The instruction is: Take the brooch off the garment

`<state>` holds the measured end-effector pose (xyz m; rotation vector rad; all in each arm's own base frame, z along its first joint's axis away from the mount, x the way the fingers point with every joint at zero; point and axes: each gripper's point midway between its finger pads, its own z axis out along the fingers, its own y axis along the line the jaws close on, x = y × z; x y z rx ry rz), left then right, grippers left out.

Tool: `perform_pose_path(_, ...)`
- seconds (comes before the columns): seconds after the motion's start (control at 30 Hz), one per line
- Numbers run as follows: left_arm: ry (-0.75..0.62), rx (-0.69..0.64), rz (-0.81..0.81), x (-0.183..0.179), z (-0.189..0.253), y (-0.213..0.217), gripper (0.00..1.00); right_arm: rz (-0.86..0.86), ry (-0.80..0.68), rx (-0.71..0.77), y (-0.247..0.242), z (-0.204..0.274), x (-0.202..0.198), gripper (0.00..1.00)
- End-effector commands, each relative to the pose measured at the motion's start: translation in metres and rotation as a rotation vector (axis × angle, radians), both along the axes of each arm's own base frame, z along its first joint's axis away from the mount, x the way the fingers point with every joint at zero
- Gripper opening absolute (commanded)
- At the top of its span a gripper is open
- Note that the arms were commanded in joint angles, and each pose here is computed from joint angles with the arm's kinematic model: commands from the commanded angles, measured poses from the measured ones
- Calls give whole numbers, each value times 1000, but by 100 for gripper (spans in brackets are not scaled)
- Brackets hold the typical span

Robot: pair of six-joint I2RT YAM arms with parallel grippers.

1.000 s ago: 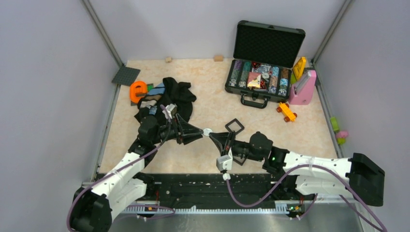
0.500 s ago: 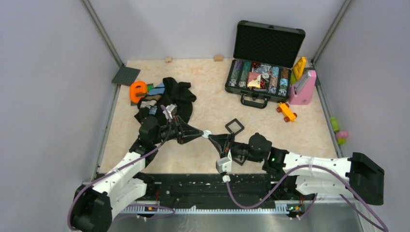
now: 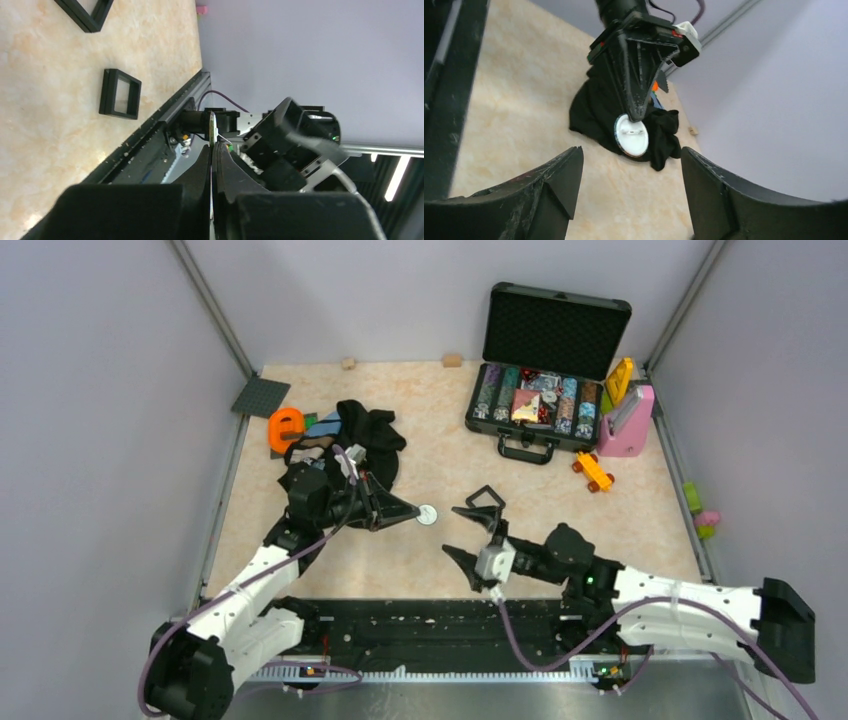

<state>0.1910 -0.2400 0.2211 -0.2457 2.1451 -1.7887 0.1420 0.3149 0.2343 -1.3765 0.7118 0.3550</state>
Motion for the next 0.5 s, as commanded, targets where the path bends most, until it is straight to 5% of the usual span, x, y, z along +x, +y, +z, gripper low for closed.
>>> perform_pose_path(0.0,-172,65,-35,3,11,3,0,-146,562,331,-21,39,6,84)
perform_pose_path(0.17,-259,67,-127,-4,16,-1,0,-303,1003,447,-37,50,23,87)
perform_pose_path(0.47,-567,25,-162,-17,44,0,0,-257,1519,609,-31,54,42,71)
